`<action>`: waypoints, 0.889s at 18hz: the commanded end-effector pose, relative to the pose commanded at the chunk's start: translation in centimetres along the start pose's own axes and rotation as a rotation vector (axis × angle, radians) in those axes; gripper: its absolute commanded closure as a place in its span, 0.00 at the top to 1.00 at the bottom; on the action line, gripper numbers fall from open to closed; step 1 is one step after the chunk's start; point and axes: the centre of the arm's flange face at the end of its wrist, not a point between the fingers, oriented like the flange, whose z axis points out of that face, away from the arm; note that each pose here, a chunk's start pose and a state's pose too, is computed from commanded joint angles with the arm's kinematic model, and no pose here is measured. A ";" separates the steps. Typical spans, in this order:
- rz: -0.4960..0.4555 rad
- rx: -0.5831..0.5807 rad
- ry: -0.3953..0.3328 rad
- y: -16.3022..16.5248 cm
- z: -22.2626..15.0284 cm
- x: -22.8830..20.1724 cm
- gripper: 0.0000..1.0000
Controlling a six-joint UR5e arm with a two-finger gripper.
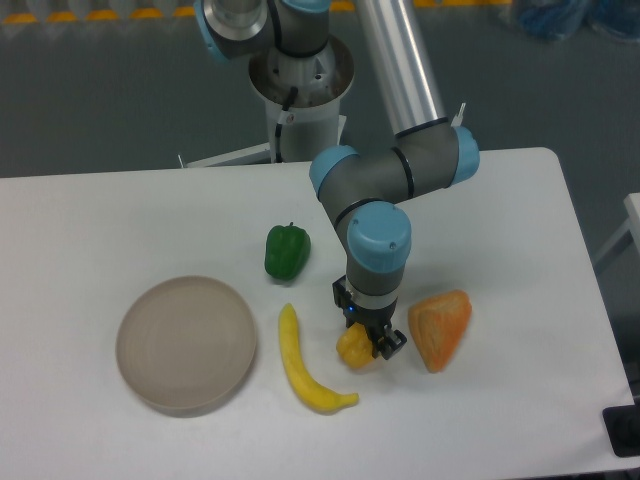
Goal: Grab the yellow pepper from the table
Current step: 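Lift the grasped yellow bell pepper up off the table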
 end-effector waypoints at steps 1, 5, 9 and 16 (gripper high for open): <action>-0.003 -0.002 -0.004 0.2 -0.3 -0.1 0.47; -0.009 -0.048 -0.060 2.2 -3.7 -0.8 0.45; 0.009 -0.079 -0.029 5.9 -6.2 -1.2 0.45; -0.042 -0.057 -0.041 9.2 -8.4 -2.4 0.40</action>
